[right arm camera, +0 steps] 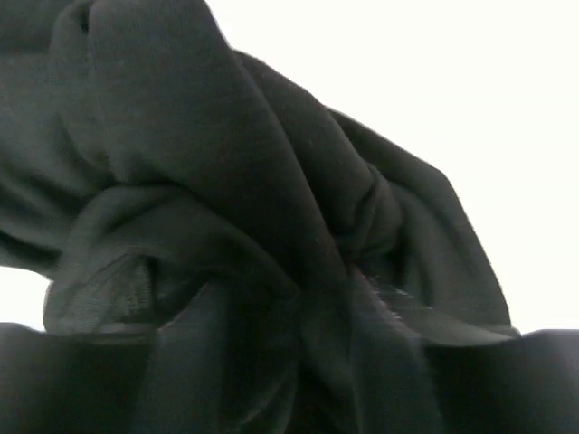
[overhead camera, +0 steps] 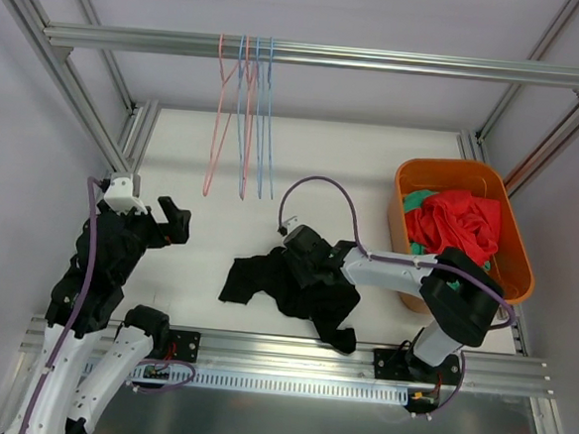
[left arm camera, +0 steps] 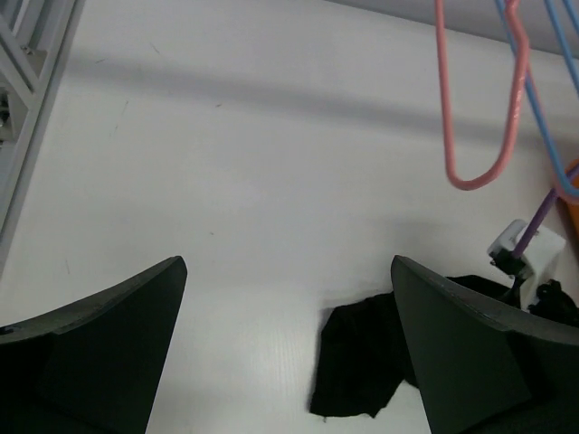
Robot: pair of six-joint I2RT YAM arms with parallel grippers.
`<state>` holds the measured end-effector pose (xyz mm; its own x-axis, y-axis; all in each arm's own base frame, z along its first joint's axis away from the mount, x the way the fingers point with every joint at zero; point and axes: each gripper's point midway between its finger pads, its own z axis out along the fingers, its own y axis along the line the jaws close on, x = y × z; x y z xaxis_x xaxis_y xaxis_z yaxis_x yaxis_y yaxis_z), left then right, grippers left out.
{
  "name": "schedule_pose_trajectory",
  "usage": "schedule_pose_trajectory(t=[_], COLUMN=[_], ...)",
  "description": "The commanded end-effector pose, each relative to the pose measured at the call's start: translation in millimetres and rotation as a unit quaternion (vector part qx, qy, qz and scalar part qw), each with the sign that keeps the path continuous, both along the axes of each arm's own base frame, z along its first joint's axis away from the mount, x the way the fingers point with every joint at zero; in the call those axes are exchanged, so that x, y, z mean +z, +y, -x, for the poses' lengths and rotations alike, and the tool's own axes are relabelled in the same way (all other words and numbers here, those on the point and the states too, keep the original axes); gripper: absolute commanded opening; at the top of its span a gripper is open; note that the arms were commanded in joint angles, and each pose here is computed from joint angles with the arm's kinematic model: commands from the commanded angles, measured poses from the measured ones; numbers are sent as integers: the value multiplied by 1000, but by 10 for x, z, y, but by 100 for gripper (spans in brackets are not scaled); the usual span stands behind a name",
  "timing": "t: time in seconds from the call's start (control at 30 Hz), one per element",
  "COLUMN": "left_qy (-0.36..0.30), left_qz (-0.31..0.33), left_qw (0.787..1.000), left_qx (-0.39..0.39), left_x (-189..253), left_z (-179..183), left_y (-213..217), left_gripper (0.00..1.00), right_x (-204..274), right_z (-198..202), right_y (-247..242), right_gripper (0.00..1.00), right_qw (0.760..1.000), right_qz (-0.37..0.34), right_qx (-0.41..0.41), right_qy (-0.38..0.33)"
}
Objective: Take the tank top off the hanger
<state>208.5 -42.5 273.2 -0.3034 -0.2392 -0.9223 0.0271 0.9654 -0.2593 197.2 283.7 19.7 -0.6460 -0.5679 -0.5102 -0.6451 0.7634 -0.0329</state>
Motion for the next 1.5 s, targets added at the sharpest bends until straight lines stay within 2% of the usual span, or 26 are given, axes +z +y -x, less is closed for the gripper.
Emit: schedule_pose_trajectory(t=[0.0, 0.03, 0.07, 0.1, 0.23, 0.3, 0.33, 0.53, 0.57, 0.67, 0.77, 0.8, 0.87, 0.9, 1.0, 1.03, 1.13, 1.23, 1.3, 1.33, 1.37, 1.43, 1.47], left_qy=[2, -8, -12, -19, -21, -8, -4, 5, 4, -5, -8, -10, -10, -11, -7, -8, -7, -8, -8, -8, -8, -11, -15], left_qz=[-40, -38, -36, -33, -29, -30, -29, -26, -26, -23, -23, -22, -23, -23, -23, -22, -21, -19, -19, -19, -18, -17, -15], left_qw=[999, 999, 999, 999, 999, 999, 1000, 1000, 1000, 1000, 1000, 1000, 1000, 1000, 1000, 1000, 1000, 1000, 1000, 1000, 1000, 1000, 1000], left_qx=[26, 30, 32, 32, 23, 12, 8, -2, 0, 5, 5, 6, 5, 5, 1, -2, -7, -10, -13, -13, -13, -9, -6], left_x=[-198, -190, -198, -174, -176, -221, -234, -257, -255, -227, -223, -211, -217, -210, -227, -221, -224, -218, -221, -221, -221, -209, -191], left_z=[72, 107, 122, 150, 157, 132, 121, 98, 103, 120, 130, 131, 131, 128, 118, 116, 117, 120, 120, 120, 120, 122, 129], left_y=[176, 199, 209, 211, 179, 134, 114, 67, 74, 93, 99, 102, 100, 99, 80, 72, 52, 39, 28, 28, 27, 40, 52], left_gripper=[99, 99, 99, 99, 99, 99, 99, 99, 99, 99, 99, 99, 99, 99, 99, 99, 99, 99, 99, 99, 99, 99, 99], right_x=[54, 78, 132, 121, 717, 962, 1264, 2232, 2508, 3046, 3391, 3688, 3936, 4259, 4514, 4640, 4541, 4289, 3915, 3788, 3404, 3029, 2514], right_z=[-226, -235, -271, -256, -328, -331, -349, -387, -400, -482, -576, -573, -590, -555, -635, -696, -932, -1048, -1133, -1182, -1252, -1390, -1421], right_y=[-92, -95, -83, -132, -185, -266, -305, -729, -844, -1161, -1481, -1583, -1831, -1968, -2359, -2555, -3015, -3440, -3553, -3582, -3544, -3432, -3394], right_gripper=[23, 5, 0, 0, 0, 0, 0, 0, 0, 0, 0, 0, 0, 0, 0, 0, 0, 0, 0, 0, 0, 0, 0], right_qw=[995, 995, 993, 992, 979, 973, 964, 938, 929, 913, 902, 889, 878, 861, 845, 831, 814, 788, 781, 780, 794, 804, 818], right_qz=[-9, -13, -23, -28, -101, -115, -147, -174, -183, -174, -158, -177, -169, -181, -131, -109, -33, -33, -46, -59, -58, -90, -78], right_qx=[-76, -78, -84, -87, -99, -99, -106, -119, -127, -153, -177, -187, -207, -220, -268, -301, -372, -454, -500, -508, -511, -512, -519], right_qy=[-58, -64, -80, -84, -148, -173, -197, -277, -294, -336, -362, -379, -397, -422, -443, -454, -445, -414, -373, -361, -324, -290, -234])
